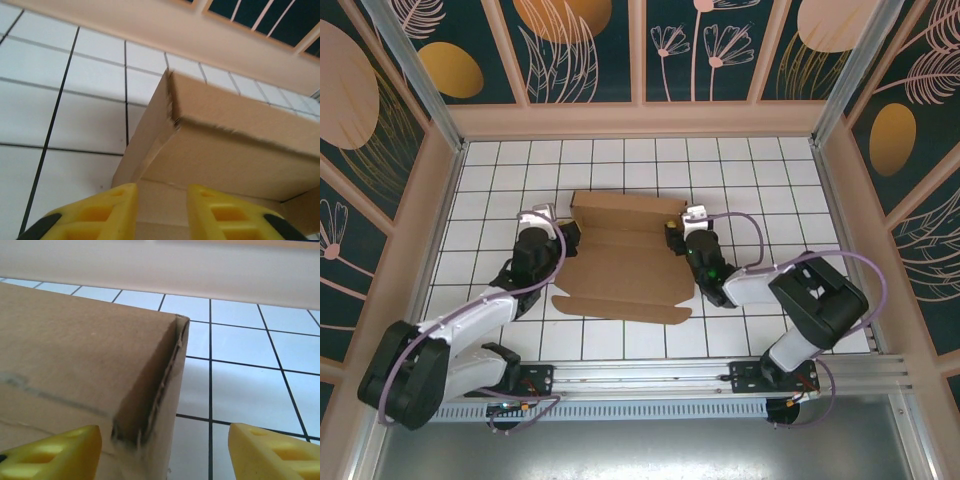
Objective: Fold the paper box
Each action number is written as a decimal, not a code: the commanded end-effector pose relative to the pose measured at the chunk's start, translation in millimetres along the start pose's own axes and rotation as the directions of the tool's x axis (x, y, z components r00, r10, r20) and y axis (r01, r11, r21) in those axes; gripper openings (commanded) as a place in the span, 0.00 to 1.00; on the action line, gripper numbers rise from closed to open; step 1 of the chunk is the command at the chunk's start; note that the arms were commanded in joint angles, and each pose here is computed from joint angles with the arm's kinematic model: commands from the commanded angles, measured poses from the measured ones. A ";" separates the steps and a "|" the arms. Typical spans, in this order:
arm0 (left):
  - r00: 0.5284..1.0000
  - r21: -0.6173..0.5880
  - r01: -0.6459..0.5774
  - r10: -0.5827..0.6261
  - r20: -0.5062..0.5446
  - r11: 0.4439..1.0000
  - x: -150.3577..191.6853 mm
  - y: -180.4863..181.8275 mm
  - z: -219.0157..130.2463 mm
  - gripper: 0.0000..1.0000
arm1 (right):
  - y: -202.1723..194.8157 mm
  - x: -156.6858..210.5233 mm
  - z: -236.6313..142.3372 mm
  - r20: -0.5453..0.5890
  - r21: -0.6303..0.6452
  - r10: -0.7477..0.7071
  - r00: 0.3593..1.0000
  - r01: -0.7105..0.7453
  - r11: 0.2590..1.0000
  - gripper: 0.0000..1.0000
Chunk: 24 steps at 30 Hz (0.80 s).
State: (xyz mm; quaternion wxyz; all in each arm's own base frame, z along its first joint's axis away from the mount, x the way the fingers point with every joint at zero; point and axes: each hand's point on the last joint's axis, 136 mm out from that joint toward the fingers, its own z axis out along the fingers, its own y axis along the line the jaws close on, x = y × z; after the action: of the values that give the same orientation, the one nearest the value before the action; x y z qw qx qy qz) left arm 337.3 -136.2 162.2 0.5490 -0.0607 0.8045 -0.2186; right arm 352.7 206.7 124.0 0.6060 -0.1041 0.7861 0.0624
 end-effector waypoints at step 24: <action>0.998 -0.115 0.065 -0.063 0.022 0.991 -41.4 11.7 53.3 0.49 | -13.5 -80.8 4.3 0.045 -0.078 0.165 0.985 -0.161 0.984 0.63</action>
State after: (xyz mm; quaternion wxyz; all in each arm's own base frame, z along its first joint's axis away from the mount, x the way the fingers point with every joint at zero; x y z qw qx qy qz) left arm 397.5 -128.0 173.4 0.5370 -0.1033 0.8193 -0.1722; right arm 373.1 203.4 228.2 0.6562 -0.0672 0.7336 0.1634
